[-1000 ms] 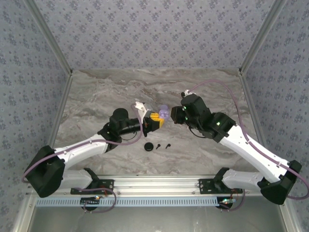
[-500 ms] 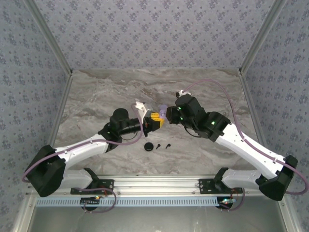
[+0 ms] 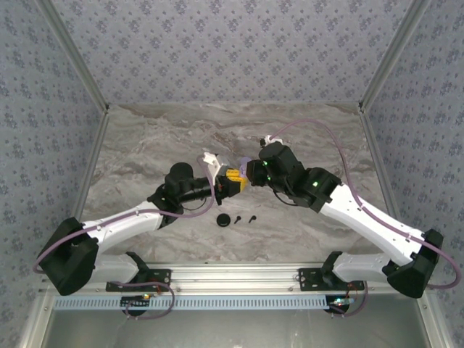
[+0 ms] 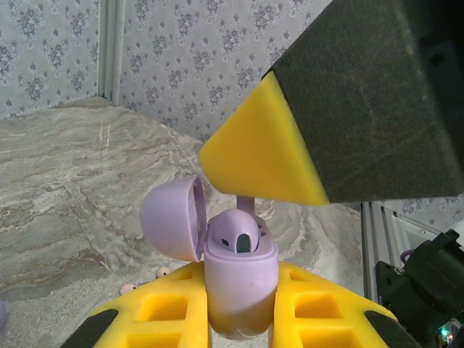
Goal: Insert the wireless bluetooth earbuds into the charging case
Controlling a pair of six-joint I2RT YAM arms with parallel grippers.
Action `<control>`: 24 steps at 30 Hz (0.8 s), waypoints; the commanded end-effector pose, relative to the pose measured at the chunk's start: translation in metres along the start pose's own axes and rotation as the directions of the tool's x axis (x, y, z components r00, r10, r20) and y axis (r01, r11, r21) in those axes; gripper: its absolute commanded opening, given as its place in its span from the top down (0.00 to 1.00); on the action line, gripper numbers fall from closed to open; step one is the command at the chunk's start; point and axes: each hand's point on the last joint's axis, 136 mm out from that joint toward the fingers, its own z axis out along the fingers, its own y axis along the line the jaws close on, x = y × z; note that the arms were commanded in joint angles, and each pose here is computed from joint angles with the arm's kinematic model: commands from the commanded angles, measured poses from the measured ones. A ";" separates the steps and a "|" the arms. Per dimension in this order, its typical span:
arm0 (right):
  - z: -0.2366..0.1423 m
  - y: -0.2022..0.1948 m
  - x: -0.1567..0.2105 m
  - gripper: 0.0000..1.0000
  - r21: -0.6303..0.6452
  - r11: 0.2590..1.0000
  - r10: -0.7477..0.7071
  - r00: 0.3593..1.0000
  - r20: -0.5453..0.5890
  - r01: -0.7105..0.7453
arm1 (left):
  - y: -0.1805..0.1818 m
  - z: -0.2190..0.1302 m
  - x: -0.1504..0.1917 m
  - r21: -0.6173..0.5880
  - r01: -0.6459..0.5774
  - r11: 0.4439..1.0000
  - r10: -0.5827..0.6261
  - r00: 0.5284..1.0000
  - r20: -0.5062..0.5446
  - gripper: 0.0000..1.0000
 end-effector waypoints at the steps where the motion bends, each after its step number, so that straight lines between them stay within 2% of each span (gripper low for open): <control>1: -0.005 0.008 -0.010 0.77 -0.008 1.000 -0.002 1.000 0.029 0.002 | -0.012 0.003 -0.025 0.042 -0.033 0.999 0.030 0.997 0.065 1.00; 8: -0.007 0.012 -0.002 0.76 -0.036 0.999 -0.002 1.000 0.002 0.002 | -0.009 0.003 -0.026 0.021 -0.030 0.999 0.029 0.997 0.075 1.00; 16: -0.019 0.028 -0.010 0.66 -0.174 0.984 0.035 0.999 0.001 -0.034 | -0.013 0.002 -0.035 0.040 -0.032 0.999 0.028 0.994 0.106 1.00; 19: -0.030 0.033 -0.021 0.58 -0.229 0.973 0.046 0.999 0.020 -0.040 | -0.015 0.002 -0.038 0.052 -0.035 0.998 0.028 0.993 0.119 1.00; 24: -0.051 0.018 -0.040 0.49 -0.187 0.982 0.018 0.998 0.068 -0.005 | -0.020 -0.002 -0.046 0.063 -0.039 0.997 0.029 0.988 0.151 1.00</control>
